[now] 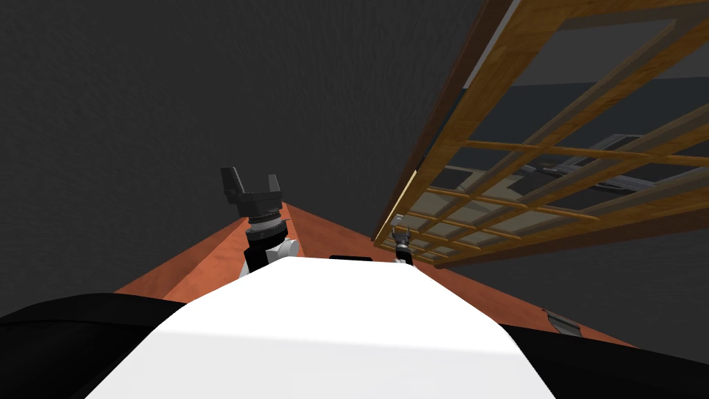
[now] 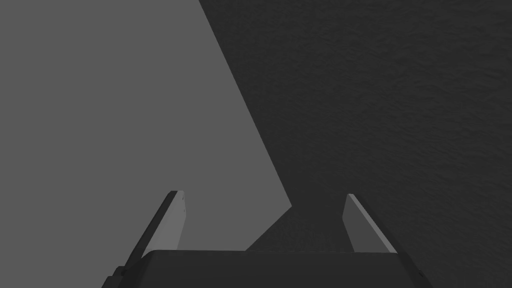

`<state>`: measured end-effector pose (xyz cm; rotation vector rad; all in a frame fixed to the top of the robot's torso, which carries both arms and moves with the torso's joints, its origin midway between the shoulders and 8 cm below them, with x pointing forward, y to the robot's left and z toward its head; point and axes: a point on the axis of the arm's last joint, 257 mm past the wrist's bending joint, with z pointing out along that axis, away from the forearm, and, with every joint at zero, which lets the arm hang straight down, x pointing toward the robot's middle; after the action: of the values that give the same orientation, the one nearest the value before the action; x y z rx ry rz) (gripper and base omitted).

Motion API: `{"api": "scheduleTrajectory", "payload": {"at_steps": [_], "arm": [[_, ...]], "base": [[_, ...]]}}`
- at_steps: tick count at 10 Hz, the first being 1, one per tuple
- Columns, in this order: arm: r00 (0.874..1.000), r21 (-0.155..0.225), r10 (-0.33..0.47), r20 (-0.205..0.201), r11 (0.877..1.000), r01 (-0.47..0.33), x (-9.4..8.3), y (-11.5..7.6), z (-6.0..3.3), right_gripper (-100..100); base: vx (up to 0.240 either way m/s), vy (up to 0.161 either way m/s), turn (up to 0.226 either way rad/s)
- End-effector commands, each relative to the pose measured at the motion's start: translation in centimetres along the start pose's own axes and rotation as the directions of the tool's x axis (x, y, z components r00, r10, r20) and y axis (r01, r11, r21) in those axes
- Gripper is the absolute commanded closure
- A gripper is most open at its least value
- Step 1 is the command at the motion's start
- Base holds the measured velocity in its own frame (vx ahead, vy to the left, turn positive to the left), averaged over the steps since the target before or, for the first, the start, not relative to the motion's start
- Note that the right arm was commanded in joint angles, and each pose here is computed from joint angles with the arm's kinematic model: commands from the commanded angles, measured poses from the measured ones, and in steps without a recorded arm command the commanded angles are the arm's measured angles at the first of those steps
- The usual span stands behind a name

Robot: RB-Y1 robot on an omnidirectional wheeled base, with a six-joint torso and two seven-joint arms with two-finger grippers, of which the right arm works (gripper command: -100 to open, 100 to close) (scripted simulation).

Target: Pull the door open

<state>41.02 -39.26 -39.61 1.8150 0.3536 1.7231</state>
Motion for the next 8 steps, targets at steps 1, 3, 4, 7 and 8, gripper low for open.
{"api": "scheduleTrajectory", "payload": {"at_steps": [1, 3, 4, 7, 8], "arm": [[0.999, -0.001, 0.046, 0.002, 0.999, -0.046, 0.1, -0.15, 0.07, -100], [0.995, -0.004, 0.103, 0.005, 0.995, -0.103, 0.24, -0.4, 0.17, -100], [0.987, -0.006, 0.159, 0.008, 0.987, -0.159, 0.38, -0.64, 0.27, -100], [0.965, -0.011, 0.262, 0.014, 0.965, -0.262, 0.65, -1.13, 0.46, -100], [0.963, -0.012, 0.268, 0.014, 0.963, -0.268, 0.65, -1.13, 0.46, -100]], "base": [[-0.066, -0.014, 0.015], [-0.048, -0.014, 0.017], [-0.048, -0.011, 0.023], [-0.059, -0.012, 0.023], [-0.038, -0.005, 0.012]]}}
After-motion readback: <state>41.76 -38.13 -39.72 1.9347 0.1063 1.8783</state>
